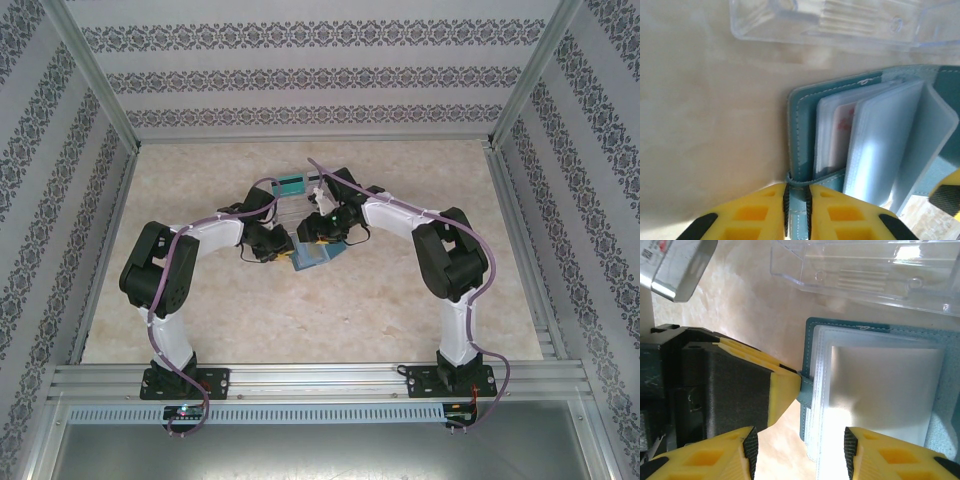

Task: Put the credit cards into the card holder
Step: Flip over the card slot in the card holder.

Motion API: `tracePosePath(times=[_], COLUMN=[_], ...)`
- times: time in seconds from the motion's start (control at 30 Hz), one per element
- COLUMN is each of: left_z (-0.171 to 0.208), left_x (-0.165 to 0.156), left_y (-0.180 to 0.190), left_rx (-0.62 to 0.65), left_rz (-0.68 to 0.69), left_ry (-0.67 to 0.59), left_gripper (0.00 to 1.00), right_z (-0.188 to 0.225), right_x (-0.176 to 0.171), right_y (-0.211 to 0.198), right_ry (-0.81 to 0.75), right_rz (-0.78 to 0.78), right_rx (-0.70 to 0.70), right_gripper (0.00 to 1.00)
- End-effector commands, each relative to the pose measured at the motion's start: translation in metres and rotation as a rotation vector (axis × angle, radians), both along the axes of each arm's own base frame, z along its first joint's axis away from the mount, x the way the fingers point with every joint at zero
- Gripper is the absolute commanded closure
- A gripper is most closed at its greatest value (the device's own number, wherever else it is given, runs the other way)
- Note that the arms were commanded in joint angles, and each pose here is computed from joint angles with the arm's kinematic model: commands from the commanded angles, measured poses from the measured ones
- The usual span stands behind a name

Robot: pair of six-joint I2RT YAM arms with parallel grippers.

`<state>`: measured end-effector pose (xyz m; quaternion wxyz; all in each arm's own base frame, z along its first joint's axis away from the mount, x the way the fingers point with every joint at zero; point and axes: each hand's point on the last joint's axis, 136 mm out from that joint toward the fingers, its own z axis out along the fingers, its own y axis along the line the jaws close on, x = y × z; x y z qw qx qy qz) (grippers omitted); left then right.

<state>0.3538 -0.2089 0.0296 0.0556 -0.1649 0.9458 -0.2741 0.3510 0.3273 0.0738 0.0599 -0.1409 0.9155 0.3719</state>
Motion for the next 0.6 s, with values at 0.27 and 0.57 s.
tracePosePath(times=[0.27,0.57], left_z=[0.015,0.016], left_x=[0.003,0.004], left_y=[0.0,0.003], left_rx=[-0.008,0.003], left_rz=[-0.008,-0.005], left_ry=[-0.04,-0.041], left_gripper=[0.86,0.87], right_z=[0.047,0.006], right_x=[-0.003,-0.007], right_y=[0.0,-0.015], right_ry=[-0.079,-0.129], right_rz=[0.018,0.02], right_rx=[0.04,-0.248], right_gripper=[0.48,0.43])
